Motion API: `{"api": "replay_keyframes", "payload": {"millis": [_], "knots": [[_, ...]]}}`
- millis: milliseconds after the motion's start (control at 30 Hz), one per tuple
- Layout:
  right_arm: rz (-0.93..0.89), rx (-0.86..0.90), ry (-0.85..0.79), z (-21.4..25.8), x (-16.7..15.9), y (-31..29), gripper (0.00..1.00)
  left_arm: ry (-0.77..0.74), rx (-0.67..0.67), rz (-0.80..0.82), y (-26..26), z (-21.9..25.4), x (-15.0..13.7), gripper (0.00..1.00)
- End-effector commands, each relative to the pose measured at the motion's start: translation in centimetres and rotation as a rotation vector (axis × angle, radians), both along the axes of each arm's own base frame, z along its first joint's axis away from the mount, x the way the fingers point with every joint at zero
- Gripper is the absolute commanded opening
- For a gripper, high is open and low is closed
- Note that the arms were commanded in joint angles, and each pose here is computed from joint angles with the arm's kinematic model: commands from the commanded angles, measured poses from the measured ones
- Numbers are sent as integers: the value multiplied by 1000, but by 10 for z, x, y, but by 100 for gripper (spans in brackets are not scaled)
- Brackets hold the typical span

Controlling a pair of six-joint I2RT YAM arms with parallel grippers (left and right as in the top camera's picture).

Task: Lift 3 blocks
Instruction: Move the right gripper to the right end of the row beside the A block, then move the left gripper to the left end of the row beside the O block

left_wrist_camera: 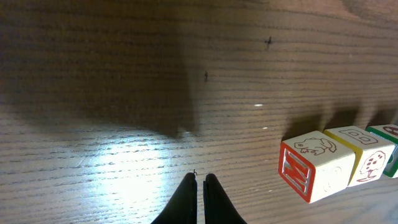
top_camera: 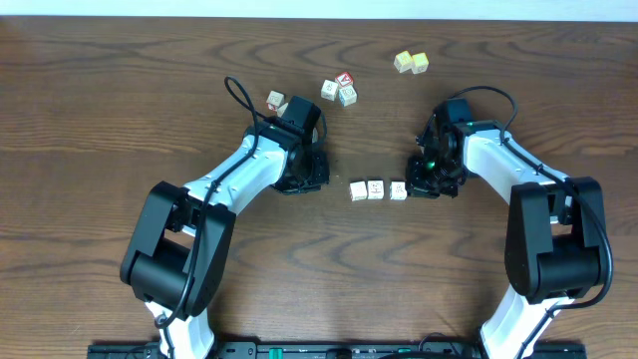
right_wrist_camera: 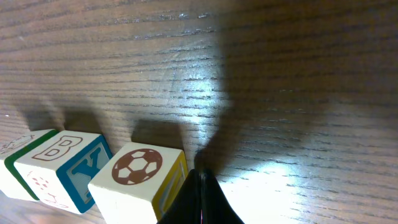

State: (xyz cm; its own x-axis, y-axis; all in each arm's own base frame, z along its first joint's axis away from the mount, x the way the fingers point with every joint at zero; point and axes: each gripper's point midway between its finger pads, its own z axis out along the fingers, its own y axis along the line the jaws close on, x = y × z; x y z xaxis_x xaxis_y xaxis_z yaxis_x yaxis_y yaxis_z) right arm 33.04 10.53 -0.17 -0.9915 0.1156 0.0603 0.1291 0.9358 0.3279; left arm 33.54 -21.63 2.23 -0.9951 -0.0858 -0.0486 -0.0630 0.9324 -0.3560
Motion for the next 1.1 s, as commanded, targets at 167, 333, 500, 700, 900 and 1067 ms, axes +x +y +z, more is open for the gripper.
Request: {"api": "replay_keyframes", "payload": {"millis": [167,333,500,700,900,1067], "knots": [[5,11,11,-2,-4,12,1,30,5,-2,1,-9,-5,8],[4,12,4,-2,-3,18,1,30,5,-2,1,-9,-5,7],[-2,14,-2,-2,-2,23,1,30,5,-2,1,-9,-5,7],[-1,16,-12,-1,1,24,1,30,4,-2,1,-8,-5,7],[-1,18,-20,-1,2,24,1,37,8,-2,1,-9,-7,7],[-1,18,-21,-1,3,24,1,40,9,-24,-6,-9,-13,7]]}}
